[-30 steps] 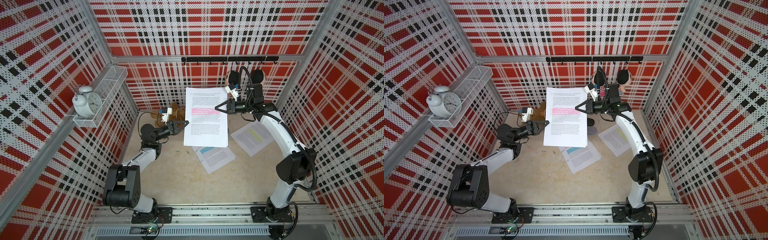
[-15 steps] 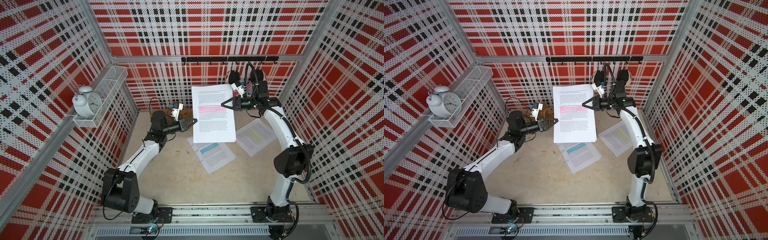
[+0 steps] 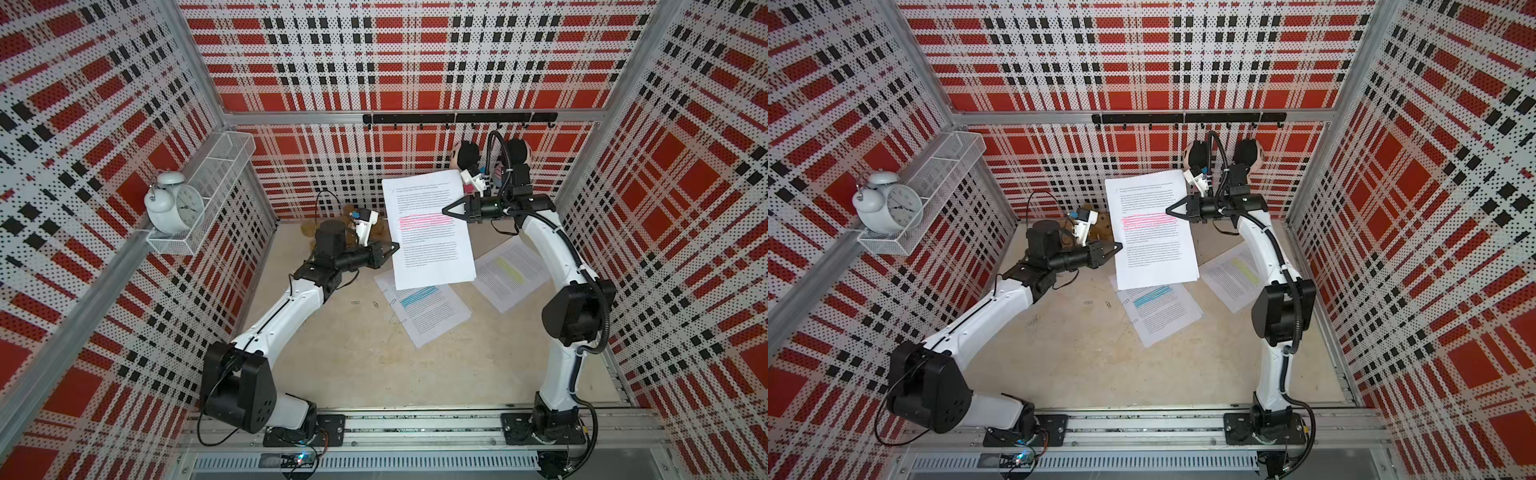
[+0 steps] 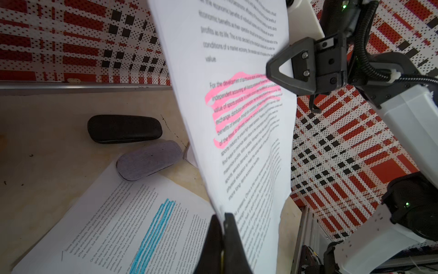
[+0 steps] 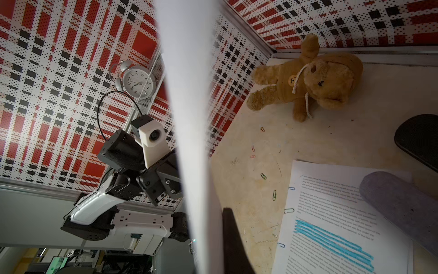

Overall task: Unclip the paperclips from the documents
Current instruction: Remove the paper clip from the document.

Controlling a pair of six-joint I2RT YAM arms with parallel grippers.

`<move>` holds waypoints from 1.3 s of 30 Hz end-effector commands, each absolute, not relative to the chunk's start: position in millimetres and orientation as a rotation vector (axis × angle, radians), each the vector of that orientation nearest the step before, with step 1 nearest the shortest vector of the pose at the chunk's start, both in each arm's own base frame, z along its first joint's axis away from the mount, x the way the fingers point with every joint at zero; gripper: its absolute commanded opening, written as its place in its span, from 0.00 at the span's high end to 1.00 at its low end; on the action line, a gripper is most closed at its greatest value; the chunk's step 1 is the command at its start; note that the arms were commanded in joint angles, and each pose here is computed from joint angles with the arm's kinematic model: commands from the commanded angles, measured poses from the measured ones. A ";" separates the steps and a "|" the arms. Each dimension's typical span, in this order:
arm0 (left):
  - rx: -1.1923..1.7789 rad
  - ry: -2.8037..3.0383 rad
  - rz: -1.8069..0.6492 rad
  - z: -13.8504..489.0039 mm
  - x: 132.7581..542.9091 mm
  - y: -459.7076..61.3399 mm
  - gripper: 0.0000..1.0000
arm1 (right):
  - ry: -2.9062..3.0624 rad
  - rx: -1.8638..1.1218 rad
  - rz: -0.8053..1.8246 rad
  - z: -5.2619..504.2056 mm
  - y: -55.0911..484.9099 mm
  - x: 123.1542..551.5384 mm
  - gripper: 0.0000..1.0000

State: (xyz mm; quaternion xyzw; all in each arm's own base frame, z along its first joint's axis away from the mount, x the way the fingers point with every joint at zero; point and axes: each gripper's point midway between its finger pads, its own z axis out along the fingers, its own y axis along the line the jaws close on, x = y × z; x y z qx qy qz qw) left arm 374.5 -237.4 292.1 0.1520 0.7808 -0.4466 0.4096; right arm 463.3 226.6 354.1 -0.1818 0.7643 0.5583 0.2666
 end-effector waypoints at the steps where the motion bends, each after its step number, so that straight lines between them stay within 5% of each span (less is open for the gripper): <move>1: 0.306 2.317 -1.012 218.3 339.6 -223.1 1.00 | 1.861 -0.424 1.206 393.9 153.7 520.2 1.00; 39: 0.037 2.409 -0.852 222.3 326.3 -137.4 1.00 | 1.956 -0.314 1.127 329.5 114.9 536.4 1.00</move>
